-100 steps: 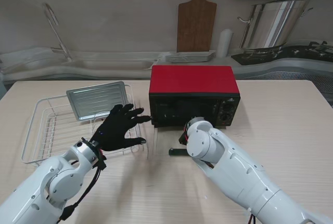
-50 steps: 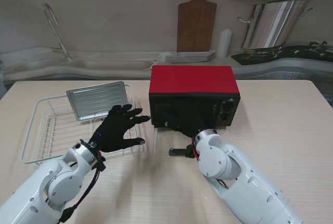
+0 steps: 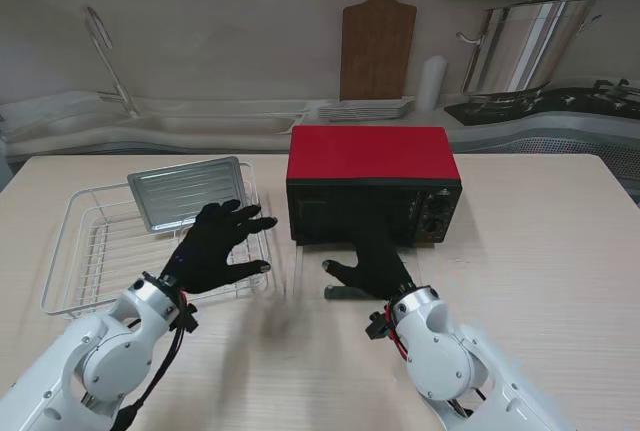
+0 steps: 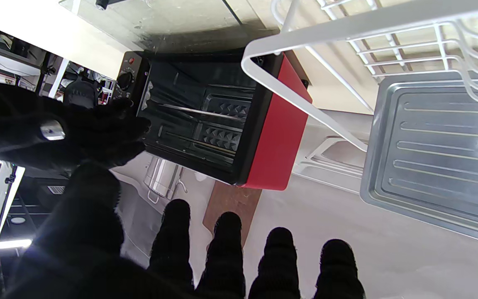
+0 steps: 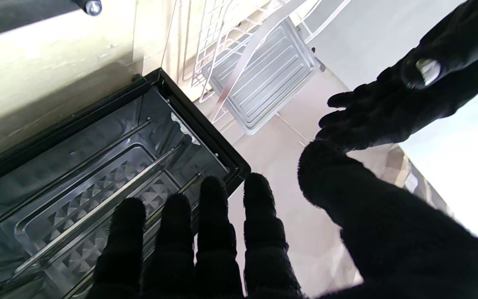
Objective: Slide the trays into the oven
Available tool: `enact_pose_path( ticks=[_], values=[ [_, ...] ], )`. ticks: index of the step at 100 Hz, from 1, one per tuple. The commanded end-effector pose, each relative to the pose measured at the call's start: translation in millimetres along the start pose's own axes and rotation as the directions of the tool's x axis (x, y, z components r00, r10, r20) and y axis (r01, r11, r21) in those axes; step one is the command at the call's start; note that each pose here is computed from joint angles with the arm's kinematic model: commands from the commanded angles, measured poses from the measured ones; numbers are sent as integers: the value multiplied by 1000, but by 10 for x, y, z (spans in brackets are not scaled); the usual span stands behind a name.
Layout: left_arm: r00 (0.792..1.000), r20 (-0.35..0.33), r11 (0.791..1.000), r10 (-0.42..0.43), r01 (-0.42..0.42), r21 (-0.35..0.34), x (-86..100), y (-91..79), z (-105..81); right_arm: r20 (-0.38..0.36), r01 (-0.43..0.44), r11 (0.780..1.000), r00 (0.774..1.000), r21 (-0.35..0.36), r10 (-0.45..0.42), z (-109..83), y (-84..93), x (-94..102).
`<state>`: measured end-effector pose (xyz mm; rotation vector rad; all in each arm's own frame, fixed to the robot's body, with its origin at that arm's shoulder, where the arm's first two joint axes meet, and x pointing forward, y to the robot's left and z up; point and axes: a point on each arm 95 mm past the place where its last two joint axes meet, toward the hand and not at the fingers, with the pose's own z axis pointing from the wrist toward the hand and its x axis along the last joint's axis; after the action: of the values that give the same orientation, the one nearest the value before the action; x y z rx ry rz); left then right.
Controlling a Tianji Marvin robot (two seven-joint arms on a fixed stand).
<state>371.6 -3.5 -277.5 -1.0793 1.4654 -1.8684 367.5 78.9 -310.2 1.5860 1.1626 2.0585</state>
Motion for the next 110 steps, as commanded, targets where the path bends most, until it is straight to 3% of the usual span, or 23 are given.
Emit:
enact_pose_path(
  ticks=[1,14,48,80,110],
  values=[
    [999,14,1000,-30,30,2,26,-30,-13,-1,6,1000,1000,24,-6,-81,-102,-7],
    [996,48,997,-76,75,20,-9,-84,-51,-24,16,999,1000,30,-15,-148,-140,-22],
    [982,183,997,-54,43,59,-321,-340,-206,-54,44,998,998,42,-41,-208,-187,-79],
    [951,306,993,-43,7,118,-953,-665,-194,-57,35,998,998,59,-31,-237,-211,-99],
    [914,401,993,-58,12,118,-1512,-861,88,-59,31,997,998,74,-27,-240,-201,-81]
  ],
)
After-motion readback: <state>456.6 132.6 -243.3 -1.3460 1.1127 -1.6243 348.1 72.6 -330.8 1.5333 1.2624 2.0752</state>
